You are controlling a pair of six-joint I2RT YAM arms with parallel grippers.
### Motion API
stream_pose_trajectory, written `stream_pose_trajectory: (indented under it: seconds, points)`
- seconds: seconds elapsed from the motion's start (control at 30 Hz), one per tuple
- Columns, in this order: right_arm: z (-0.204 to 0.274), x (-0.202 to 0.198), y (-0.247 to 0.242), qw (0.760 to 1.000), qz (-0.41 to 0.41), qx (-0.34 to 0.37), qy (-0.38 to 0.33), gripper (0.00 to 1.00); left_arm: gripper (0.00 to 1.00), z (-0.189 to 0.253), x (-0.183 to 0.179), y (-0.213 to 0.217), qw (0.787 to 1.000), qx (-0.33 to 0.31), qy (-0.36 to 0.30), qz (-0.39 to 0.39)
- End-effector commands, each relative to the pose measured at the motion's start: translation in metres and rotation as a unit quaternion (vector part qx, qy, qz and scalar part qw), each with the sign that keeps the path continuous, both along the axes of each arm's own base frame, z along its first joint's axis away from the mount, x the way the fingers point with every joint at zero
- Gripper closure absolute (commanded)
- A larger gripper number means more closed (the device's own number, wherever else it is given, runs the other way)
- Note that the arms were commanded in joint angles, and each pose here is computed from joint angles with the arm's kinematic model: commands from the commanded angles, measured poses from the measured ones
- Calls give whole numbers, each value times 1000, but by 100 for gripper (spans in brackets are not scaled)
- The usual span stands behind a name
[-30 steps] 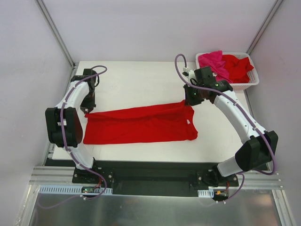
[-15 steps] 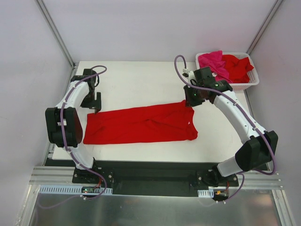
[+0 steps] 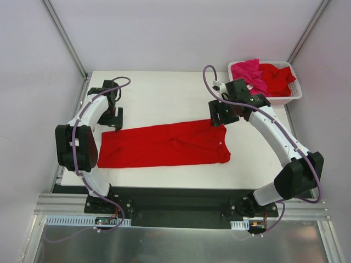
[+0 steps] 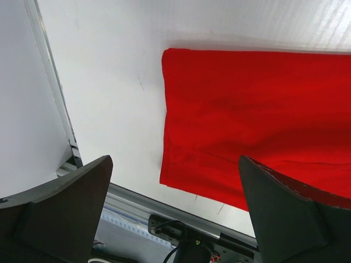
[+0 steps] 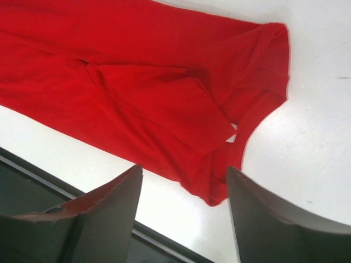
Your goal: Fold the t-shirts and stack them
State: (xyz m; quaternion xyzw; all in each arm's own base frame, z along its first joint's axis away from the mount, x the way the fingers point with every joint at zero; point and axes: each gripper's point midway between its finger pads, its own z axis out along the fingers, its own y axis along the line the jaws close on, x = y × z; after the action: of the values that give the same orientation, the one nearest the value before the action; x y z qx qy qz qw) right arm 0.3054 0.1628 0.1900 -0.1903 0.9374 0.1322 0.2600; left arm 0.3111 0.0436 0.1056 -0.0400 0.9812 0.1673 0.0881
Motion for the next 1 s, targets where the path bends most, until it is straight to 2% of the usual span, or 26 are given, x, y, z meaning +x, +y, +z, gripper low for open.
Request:
stream_pose_trajectory:
  seconds: [0.0, 0.2, 0.33, 0.43, 0.47, 0.53, 0.57, 0.73, 0.83, 0.87, 0.97]
  points:
    - [-5, -6, 7, 1000, 3, 17, 7, 29, 1, -5, -10, -15, 1000, -12, 22, -12]
    - [-21, -6, 7, 1000, -2, 15, 19, 13, 1, -15, -16, -63, 996, -20, 50, -70]
    - [-30, 3, 8, 1000, -11, 15, 8, 12, 1, -18, -24, -88, 994, -35, 55, -90]
    - [-39, 7, 10, 1000, -11, 15, 10, 25, 1, -20, -32, -101, 993, -68, 55, -84]
    - [-40, 12, 13, 1000, -11, 19, 5, 36, 1, -20, -38, -103, 992, -79, 56, -82]
    - [-48, 20, 19, 1000, -7, 25, 4, 45, 1, -21, -39, -107, 991, -93, 46, -81]
    - [-51, 22, 20, 1000, -4, 25, 5, 54, 1, -21, -43, -108, 991, -99, 45, -81]
    - [-73, 38, 31, 1000, 11, 16, 23, 55, 1, -20, -51, -119, 987, -136, 37, -79]
    - [-81, 44, 39, 999, 19, 21, 33, 53, 1, -16, -52, -121, 986, -142, 32, -80]
    - [-82, 46, 42, 999, 21, 21, 33, 49, 1, -15, -52, -121, 986, -143, 30, -81]
    - [-92, 47, 47, 999, 28, 18, 41, 48, 1, -10, -51, -121, 986, -145, 21, -84]
